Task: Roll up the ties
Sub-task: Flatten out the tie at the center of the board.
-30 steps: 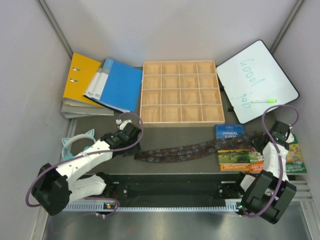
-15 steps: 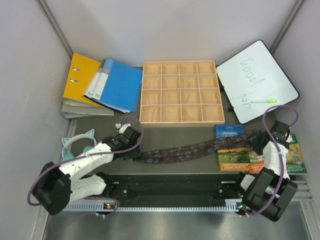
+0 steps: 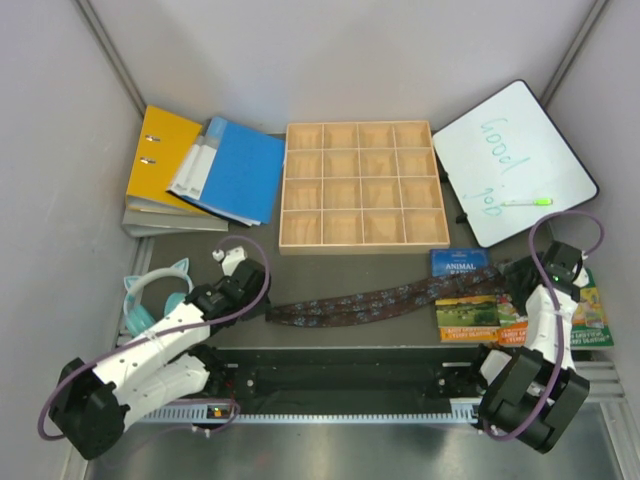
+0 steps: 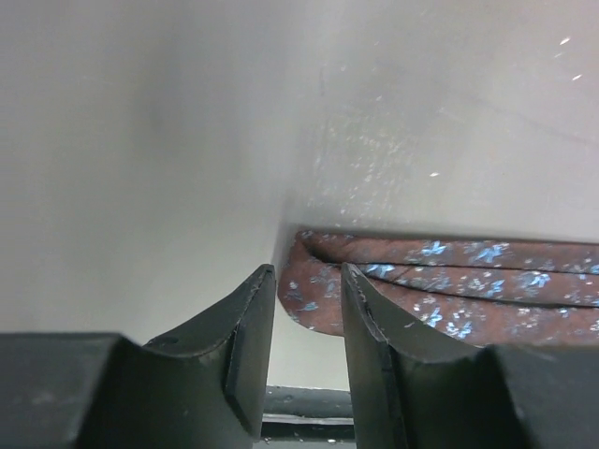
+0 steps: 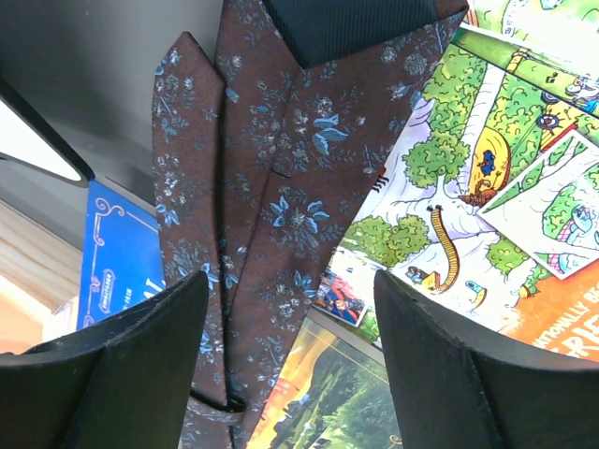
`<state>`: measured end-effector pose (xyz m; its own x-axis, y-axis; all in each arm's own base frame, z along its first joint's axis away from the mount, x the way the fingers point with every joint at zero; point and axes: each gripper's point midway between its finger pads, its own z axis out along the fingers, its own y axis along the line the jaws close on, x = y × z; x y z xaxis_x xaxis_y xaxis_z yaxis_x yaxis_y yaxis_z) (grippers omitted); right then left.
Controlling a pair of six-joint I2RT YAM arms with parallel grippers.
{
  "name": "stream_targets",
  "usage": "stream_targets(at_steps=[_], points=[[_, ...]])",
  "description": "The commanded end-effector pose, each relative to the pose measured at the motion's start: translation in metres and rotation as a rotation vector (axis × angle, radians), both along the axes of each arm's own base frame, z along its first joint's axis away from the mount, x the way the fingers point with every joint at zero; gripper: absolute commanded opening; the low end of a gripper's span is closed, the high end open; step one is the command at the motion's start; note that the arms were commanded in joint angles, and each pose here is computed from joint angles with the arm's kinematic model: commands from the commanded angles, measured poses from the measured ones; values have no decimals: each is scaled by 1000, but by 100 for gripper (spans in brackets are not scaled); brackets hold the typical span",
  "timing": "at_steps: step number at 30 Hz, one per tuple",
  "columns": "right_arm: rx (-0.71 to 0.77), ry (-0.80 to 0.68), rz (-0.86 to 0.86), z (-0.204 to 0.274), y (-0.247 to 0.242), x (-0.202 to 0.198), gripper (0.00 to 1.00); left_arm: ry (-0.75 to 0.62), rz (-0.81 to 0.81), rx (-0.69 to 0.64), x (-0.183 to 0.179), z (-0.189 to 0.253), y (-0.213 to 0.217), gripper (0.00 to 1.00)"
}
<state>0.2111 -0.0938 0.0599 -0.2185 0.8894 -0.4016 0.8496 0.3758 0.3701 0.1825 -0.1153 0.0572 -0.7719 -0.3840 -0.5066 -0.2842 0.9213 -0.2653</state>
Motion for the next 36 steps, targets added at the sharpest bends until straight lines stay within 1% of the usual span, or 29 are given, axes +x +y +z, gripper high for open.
stream_targets(at_steps=[1, 4, 7, 12, 18, 21, 25, 28, 31, 36], points=[[-19, -81, -26, 22, -8, 15, 70, 26, 0, -41, -6, -15, -5, 39], [-21, -97, -27, 29, -10, 20, 68, 68, -21, -45, -10, -25, -10, 39], [-18, -115, -20, 34, -11, 26, 66, 82, -36, -53, -11, -32, -13, 40], [-21, -128, -5, 39, -11, 29, 65, 78, -49, -53, -12, -38, -14, 40], [-14, -126, 6, 33, -8, 28, 64, 91, -60, -46, -14, -49, -13, 41], [-21, -140, 22, 35, -9, 32, 64, 90, -65, -51, -13, -50, -16, 33], [-69, -159, 39, 45, -18, 38, 65, 80, -62, -53, -11, -47, -16, 13], [-102, -190, 37, 52, -27, 44, 66, 69, -54, -59, -11, -44, -15, 13], [-109, -193, 28, 49, -32, 48, 67, 63, -43, -73, -12, -41, -14, 12], [-74, -202, 24, 38, -34, 60, 66, 63, -34, -105, -18, -41, -14, 11]])
